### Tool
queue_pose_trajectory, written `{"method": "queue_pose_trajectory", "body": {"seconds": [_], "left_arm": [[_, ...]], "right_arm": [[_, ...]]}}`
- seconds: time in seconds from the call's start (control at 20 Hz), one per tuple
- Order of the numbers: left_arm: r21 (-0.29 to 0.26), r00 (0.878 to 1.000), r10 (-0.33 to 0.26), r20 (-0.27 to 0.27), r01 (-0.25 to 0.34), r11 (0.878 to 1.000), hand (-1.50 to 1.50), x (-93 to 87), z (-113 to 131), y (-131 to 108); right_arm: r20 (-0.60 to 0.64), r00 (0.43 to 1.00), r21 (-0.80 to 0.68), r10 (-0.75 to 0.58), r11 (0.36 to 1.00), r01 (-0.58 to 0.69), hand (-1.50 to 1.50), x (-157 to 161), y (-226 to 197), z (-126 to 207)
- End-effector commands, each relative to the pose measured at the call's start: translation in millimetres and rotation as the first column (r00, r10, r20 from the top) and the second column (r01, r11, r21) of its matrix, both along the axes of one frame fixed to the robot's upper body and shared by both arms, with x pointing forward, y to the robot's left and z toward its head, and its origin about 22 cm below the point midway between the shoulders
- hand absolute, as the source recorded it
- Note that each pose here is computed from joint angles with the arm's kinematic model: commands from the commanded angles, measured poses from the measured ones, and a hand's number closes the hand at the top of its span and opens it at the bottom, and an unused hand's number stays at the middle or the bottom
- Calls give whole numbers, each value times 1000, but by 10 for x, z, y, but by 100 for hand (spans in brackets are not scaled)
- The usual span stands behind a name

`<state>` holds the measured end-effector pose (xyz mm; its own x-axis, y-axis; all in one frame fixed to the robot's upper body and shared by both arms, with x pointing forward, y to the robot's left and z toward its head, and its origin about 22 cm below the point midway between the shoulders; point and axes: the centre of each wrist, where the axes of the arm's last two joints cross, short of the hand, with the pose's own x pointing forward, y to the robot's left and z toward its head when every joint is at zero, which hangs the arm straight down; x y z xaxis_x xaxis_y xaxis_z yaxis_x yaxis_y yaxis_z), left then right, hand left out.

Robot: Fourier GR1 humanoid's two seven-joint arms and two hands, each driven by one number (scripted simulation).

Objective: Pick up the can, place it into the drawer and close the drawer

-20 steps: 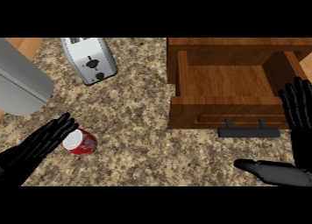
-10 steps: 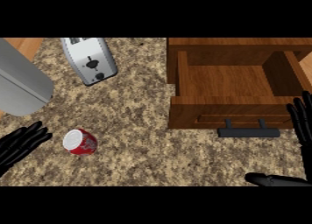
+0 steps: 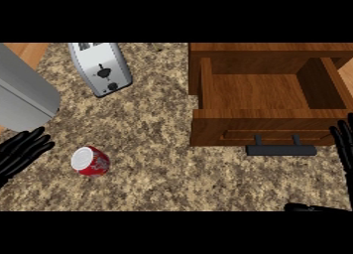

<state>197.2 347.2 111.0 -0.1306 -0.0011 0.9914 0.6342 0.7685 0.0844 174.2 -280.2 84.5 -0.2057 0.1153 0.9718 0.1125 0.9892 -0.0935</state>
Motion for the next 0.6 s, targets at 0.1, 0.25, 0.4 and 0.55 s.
{"method": "queue_pose_trajectory", "body": {"seconds": [0.1, 0.25, 0.4, 0.55], "left_arm": [[8, 1000, 11, -13, -11, 1000, -150, 127, -134, 38], [30, 999, -6, -35, 7, 1000, -150, 286, -235, -161], [-6, 1000, 4, -27, -4, 1000, -150, 226, -234, -9], [15, 1000, -17, -24, 17, 1000, -150, 256, -590, -208]], "right_arm": [[-11, 1000, -18, 9, 1000, -9, -150, -136, -194, 19], [0, 1000, -18, 5, 1000, -5, -150, -26, -187, -62], [-2, 1000, -12, 7, 1000, -7, -150, -106, -87, -63], [-6, 1000, -29, 0, 1000, 0, -150, -30, -240, -54]]}}
